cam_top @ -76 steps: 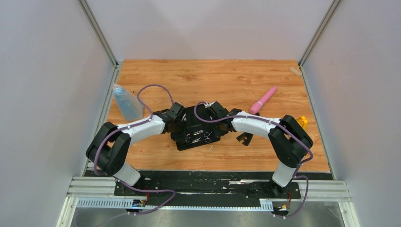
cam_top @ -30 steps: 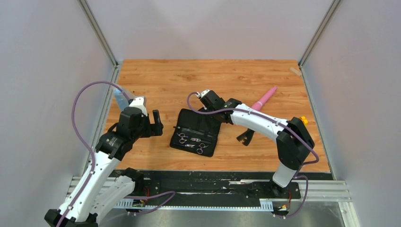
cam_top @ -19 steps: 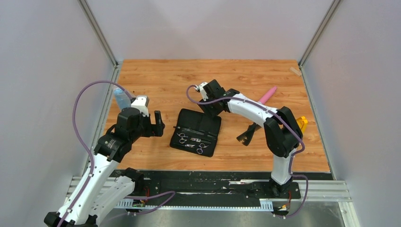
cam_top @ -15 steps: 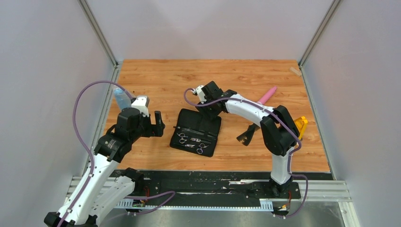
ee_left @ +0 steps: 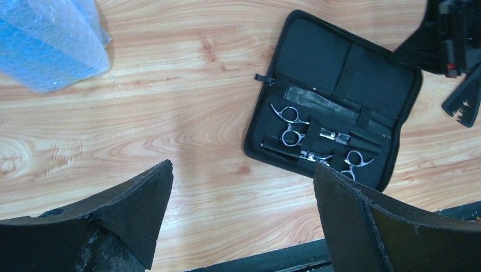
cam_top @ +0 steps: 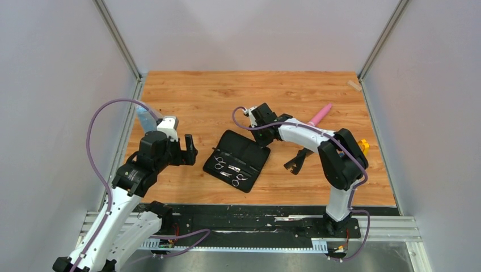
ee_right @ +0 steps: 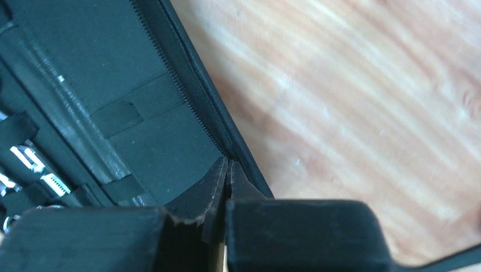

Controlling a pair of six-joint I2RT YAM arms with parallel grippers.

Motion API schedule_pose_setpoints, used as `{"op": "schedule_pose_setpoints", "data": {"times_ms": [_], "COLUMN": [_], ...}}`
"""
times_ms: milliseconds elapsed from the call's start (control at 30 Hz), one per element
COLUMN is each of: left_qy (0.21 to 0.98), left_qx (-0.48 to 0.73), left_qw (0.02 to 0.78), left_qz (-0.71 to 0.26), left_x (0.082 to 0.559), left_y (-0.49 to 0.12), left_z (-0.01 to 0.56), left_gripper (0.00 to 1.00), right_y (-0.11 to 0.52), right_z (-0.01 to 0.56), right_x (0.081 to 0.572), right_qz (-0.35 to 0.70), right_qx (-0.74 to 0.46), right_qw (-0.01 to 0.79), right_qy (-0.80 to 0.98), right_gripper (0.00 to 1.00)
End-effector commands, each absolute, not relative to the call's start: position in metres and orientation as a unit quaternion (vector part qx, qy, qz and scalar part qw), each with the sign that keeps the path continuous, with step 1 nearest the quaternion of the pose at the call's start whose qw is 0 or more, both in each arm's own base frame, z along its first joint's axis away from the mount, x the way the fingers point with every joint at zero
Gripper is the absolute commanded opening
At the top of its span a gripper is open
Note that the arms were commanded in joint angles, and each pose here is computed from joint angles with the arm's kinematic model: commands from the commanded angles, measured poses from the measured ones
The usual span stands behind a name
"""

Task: Sort the hair-cutting tools

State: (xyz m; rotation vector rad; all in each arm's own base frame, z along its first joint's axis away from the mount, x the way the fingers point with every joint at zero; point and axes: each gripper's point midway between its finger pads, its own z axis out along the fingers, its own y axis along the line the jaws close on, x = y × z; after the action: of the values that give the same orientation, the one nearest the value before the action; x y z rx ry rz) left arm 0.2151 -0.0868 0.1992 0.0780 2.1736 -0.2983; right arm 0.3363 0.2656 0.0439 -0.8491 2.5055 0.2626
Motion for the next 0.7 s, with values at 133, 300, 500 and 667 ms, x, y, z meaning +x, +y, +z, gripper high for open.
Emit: {"op": "schedule_pose_setpoints", "data": {"times_ms": [133, 300, 500, 667], "left_qy": [0.875, 0.880, 0.886, 0.879], "left_qx": [0.042, 0.045, 0.051, 0.059], "left_qw": [0.464, 0.454, 0.437, 0.450], "left_qz": [-0.131, -0.134, -0.146, -0.149], "left_x": [0.220, 0.222, 0.227, 0.247], "left_y": [-0.092, -0.095, -0.105, -0.113], "left_z": [0.204, 0.200, 0.197, 0.218], "left_gripper": [1.00, 1.00, 1.00, 1.00], "right_y": [0.250, 0.252, 0.245, 0.207], "right_z": [0.070, 0.073, 0.083, 0.115], "right_x": [0.285, 0.255, 0.235, 0.250], "right_qz": [0.144, 0.152, 0.127, 0.064], "right_qx": [-0.137, -0.093, -0.057, 0.019], "right_qw": [0.218, 0.186, 0.154, 0.211], "right_qy": [0.956, 0.966, 0.978, 0.975], "right_gripper": [0.00, 0.00, 0.09, 0.56]}}
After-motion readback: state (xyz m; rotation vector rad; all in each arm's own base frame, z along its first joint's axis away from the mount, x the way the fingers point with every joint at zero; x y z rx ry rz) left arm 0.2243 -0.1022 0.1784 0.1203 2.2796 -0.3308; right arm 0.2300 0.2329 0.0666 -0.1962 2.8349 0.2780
